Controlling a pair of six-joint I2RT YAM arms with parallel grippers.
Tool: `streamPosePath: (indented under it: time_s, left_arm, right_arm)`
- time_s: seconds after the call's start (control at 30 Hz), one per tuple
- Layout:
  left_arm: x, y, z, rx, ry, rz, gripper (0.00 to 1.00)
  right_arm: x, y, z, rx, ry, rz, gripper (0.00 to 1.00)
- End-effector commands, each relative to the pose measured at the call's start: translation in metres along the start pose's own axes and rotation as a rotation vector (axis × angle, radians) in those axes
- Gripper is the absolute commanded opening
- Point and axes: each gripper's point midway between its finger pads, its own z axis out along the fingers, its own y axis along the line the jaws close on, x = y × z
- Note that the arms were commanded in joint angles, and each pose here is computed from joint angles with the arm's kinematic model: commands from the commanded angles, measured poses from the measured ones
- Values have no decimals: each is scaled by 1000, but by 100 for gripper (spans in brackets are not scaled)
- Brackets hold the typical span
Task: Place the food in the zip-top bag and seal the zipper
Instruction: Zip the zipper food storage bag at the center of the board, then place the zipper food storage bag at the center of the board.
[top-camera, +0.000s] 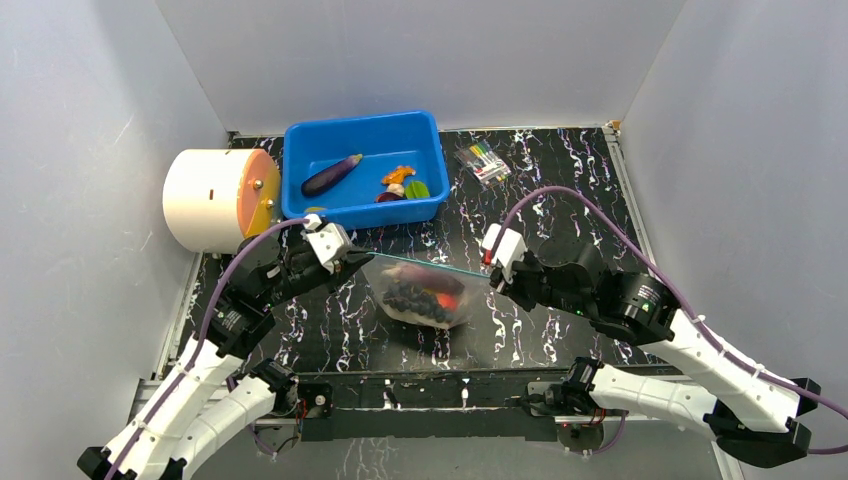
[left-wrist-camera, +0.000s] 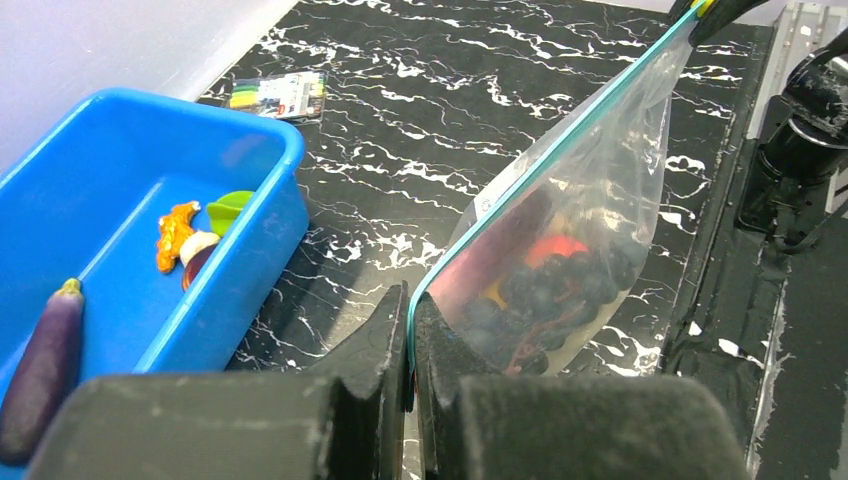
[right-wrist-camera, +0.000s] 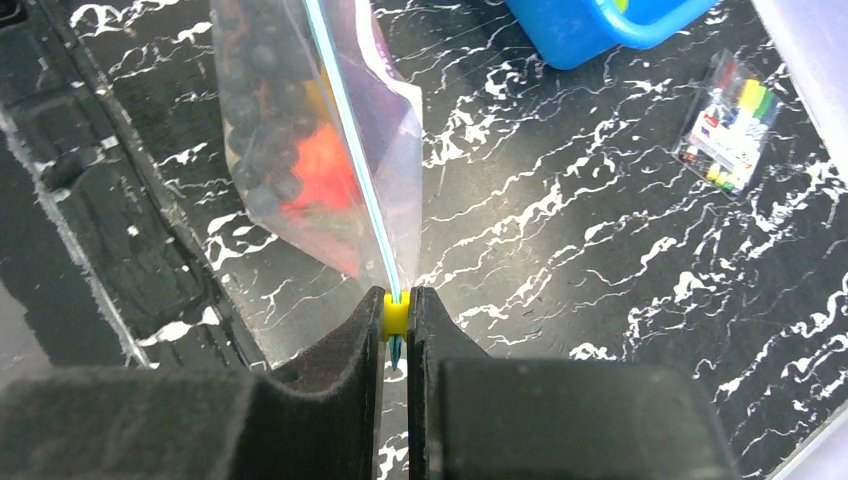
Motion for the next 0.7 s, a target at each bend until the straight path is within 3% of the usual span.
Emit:
streamPosePath:
  time_s: [0.0,0.07,0.17,0.3,0.33,0.43,0.5,0.67]
  left_arm:
    - [-19,5,-9,-9,-8,15,0]
    - [-23,-3,-17,27,17,4,0]
    - [-30,-2,-38,-47,66,-107,0]
    - [-13,-16,-42,-17,150,-263,0]
    - [10,-13,-36,-48,232,-329,1]
    - [30,-1,-26,-112,289,-361,1]
    - [36,8,-20,-159,299,-375,8]
    - [22,18,-7,-180,206,-368,41]
  right_arm:
    - [-2,23,-14,-129,-27,40,0]
    - [-22,40,-21,-233,-122,58,0]
    - [-43,66,-30,-374,-237,155,0]
    - [-50,83,-9,-459,-172,313,0]
    - [-47,91,15,-476,-171,437,0]
    - [-48,96,35,-481,-203,575,0]
    - [-40,88,51,-400,-209,689,0]
    - [1,47,86,-70,-180,867,0]
